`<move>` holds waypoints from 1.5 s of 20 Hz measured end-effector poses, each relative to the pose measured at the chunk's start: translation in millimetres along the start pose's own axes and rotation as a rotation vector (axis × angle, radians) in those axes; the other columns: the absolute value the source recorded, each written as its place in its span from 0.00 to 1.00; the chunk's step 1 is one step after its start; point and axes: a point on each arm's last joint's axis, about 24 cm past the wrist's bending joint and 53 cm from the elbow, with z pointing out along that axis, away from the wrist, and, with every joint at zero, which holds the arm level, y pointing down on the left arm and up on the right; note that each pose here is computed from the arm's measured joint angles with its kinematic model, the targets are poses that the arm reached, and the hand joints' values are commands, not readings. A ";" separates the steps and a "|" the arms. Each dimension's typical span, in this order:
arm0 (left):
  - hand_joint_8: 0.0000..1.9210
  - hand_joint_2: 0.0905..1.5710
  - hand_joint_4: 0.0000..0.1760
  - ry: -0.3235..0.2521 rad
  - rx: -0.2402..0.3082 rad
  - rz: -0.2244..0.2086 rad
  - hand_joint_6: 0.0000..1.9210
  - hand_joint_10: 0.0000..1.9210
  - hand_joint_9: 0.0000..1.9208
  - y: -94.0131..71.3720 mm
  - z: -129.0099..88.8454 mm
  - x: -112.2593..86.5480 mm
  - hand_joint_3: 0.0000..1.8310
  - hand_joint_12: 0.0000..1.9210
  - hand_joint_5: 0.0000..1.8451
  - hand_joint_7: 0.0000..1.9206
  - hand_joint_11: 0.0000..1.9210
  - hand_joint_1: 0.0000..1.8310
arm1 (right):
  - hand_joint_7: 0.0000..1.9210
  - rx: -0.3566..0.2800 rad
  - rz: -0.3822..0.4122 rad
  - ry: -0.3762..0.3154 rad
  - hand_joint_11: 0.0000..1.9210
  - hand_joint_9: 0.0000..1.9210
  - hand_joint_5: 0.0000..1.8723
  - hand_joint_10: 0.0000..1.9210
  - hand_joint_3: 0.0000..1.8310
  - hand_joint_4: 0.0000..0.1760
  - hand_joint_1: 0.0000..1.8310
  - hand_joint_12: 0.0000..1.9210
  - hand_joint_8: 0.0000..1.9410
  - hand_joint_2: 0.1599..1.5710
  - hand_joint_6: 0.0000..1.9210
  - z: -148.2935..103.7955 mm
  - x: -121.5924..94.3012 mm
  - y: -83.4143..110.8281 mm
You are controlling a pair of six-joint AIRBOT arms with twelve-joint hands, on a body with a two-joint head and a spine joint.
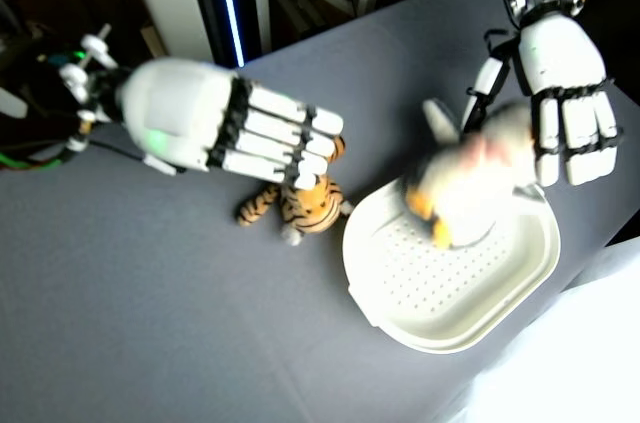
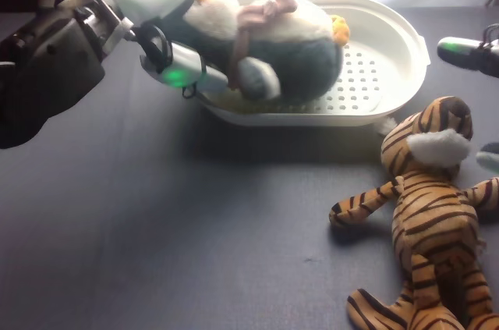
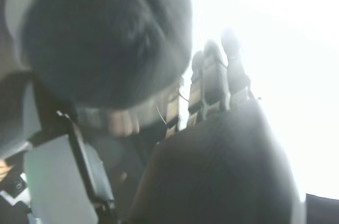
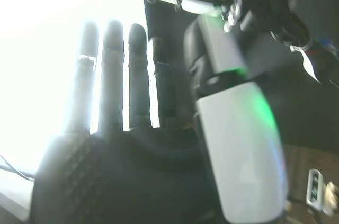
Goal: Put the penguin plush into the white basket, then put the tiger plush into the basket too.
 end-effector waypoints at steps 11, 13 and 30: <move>0.00 0.45 1.00 -0.128 0.225 -0.051 0.00 0.00 0.00 -58.1 -87.7 -11.7 0.00 0.00 0.00 0.00 0.00 0.50 | 0.18 0.031 -0.032 0.253 0.11 0.25 0.17 0.00 0.00 0.84 0.52 0.37 0.00 0.69 0.00 -7.7 57.6 -3.4; 0.00 0.44 1.00 -0.120 0.248 -0.104 0.00 0.00 0.00 -58.3 -93.5 -10.4 0.00 0.00 0.00 0.00 0.00 0.45 | 0.18 0.101 -0.036 0.324 0.16 0.25 0.16 0.00 0.00 0.85 0.55 0.29 0.00 0.63 0.00 -13.6 75.7 -20.7; 0.00 0.49 0.66 -0.138 0.282 -0.153 0.00 0.00 0.00 -60.0 -112.3 -14.0 0.00 0.00 0.00 0.00 0.00 0.47 | 0.45 0.156 -0.102 0.337 0.46 0.49 0.63 0.71 0.00 0.00 0.71 0.78 0.65 0.67 0.27 -0.5 77.3 -40.4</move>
